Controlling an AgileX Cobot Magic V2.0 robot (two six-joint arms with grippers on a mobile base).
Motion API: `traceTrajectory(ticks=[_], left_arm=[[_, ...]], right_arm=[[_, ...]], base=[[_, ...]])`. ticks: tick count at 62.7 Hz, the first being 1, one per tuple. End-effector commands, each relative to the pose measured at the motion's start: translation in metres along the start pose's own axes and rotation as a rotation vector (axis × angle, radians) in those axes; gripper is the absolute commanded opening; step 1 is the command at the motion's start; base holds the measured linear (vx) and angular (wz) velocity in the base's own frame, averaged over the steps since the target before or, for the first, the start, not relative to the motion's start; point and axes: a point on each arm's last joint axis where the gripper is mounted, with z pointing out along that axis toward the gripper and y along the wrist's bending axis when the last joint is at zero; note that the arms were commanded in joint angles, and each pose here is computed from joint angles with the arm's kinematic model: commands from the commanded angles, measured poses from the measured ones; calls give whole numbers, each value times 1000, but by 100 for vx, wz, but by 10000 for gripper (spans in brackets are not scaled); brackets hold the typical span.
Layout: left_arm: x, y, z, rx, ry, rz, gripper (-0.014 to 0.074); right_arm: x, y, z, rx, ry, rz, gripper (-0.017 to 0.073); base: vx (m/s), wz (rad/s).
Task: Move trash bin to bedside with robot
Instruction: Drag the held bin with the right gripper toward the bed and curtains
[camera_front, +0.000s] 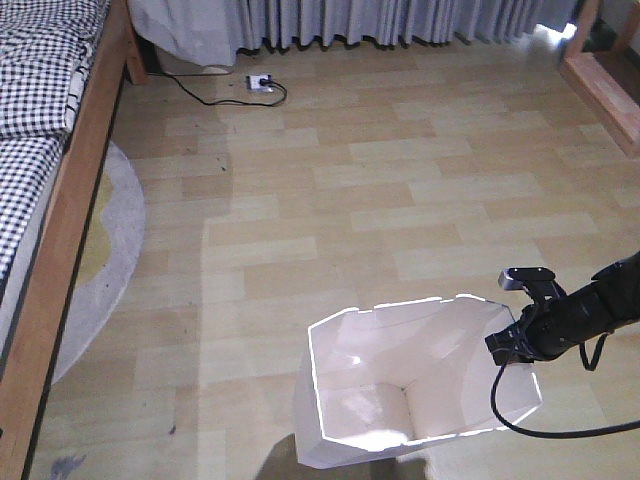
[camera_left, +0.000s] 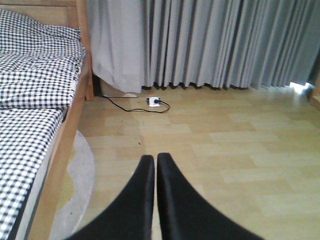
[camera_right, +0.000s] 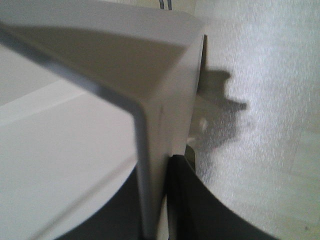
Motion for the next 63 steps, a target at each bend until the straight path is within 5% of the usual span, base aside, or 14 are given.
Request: traceTrajectory(ticks=[1, 63], left_arm=[[-1, 0, 1, 4, -64, -10, -6], [-1, 0, 1, 4, -64, -10, -6]], right_arm=[[-15, 18, -24, -148, -66, 1, -5], [-16, 18, -24, -148, -66, 0, -5]], base=[[34, 17], [30, 5]])
